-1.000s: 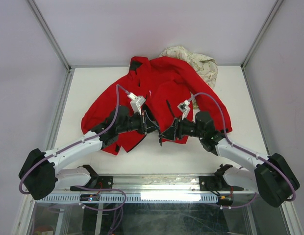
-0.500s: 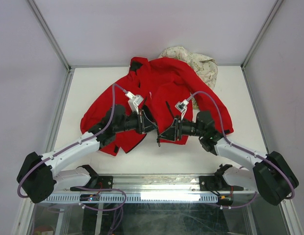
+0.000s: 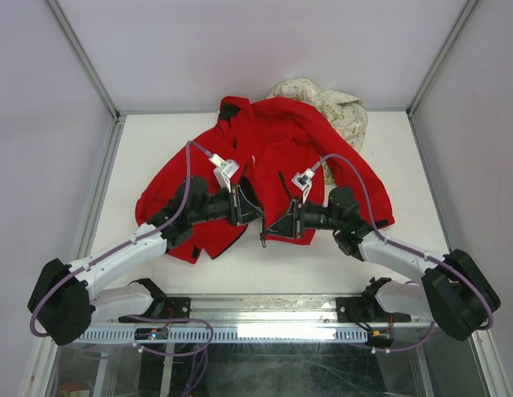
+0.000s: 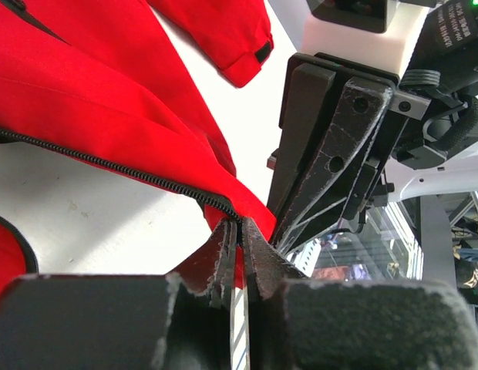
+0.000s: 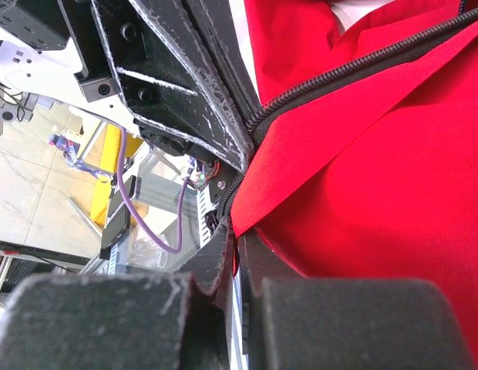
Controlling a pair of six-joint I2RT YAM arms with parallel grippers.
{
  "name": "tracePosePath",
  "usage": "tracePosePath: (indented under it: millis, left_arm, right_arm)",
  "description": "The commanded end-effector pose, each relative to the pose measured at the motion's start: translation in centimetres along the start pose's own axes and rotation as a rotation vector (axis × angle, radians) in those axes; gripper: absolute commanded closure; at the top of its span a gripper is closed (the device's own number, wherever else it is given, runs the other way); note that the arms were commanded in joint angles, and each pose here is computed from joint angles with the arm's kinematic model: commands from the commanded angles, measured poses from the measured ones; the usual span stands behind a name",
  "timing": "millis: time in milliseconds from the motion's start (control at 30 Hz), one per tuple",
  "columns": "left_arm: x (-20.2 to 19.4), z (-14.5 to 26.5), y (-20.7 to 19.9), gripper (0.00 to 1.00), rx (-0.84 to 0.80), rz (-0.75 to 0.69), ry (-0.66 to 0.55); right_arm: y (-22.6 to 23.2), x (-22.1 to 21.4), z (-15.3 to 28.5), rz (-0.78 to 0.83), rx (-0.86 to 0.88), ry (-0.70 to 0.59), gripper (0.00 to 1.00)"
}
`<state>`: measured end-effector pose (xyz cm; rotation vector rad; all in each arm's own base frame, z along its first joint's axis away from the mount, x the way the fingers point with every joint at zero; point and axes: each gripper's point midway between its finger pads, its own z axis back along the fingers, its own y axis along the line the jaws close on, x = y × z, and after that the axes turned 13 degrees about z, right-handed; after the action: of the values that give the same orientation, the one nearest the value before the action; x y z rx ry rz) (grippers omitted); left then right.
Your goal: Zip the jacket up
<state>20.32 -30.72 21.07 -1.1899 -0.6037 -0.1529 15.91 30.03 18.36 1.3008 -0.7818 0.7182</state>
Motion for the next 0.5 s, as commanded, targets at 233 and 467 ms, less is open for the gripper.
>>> tracePosePath:
  millis: [233,467]
  left_arm:
    - [0.4,2.3,-1.5,0.66,-0.033,0.079,-0.081]
    - [-1.3,2.3,-1.0,0.65,-0.030,0.125,-0.035]
  right_arm:
    - [-0.2,4.7,-1.1,0.077,-0.069,-0.125,1.00]
    - [-0.5,4.8,-1.7,0.076,-0.083,-0.123,1.00]
